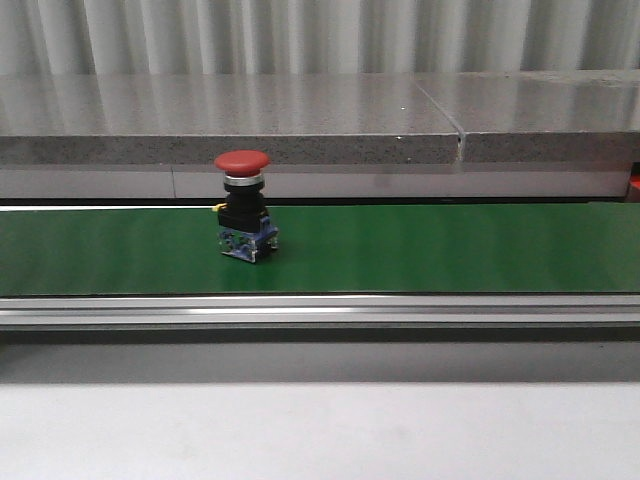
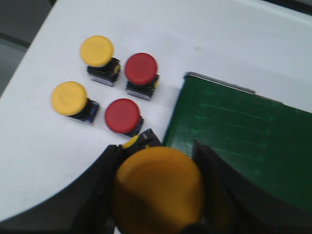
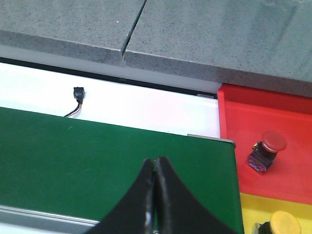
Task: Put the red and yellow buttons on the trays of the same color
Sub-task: 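Lower the yellow button onto the belt and open the left gripper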
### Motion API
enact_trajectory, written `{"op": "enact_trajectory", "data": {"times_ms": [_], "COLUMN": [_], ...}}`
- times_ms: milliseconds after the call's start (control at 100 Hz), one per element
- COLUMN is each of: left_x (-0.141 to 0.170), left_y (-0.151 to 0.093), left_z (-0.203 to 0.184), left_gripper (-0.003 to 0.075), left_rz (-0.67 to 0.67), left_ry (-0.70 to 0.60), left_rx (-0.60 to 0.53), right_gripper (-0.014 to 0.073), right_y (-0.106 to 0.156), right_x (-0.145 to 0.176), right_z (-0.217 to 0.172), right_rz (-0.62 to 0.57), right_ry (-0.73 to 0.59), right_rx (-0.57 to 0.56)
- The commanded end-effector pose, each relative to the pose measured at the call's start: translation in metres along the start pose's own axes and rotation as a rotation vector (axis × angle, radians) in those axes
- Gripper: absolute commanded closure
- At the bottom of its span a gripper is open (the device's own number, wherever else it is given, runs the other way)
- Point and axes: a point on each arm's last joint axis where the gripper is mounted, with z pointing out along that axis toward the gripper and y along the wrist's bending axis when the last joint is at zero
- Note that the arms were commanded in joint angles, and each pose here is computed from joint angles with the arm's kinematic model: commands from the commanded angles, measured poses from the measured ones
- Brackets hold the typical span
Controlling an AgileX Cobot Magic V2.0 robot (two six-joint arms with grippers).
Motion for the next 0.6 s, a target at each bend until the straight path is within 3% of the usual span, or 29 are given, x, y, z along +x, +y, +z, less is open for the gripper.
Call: {"op": "enact_trajectory", "data": {"times_ms": [0,210,590], "left_x": [-0.012,-0.009,-0.003], "left_y": [-0.021,-0.048,-0.053], "left_z": [-0.018,0.004,0.05], "left_gripper": [0.074,0.074,0.0739], "left_rz": [0.07,0.149,0.197], "left_ry": [-0.079,0.015,0.145], "left_rx": [0.058,0.106,0.111], "right_gripper": [0.0663,0.0663,0.0663], "right_y": [-0.001,-0.001,-0.001], "right_x": [-0.015,-0.015,-0.015], "right_z": [-0.005,-0.005,-0.005], "right_rz": [-0.006,-0.006,-0.006], "right_ry": [-0.109,-0.11,-0.11], "right_rx": [0.008,0.009,0.009]}}
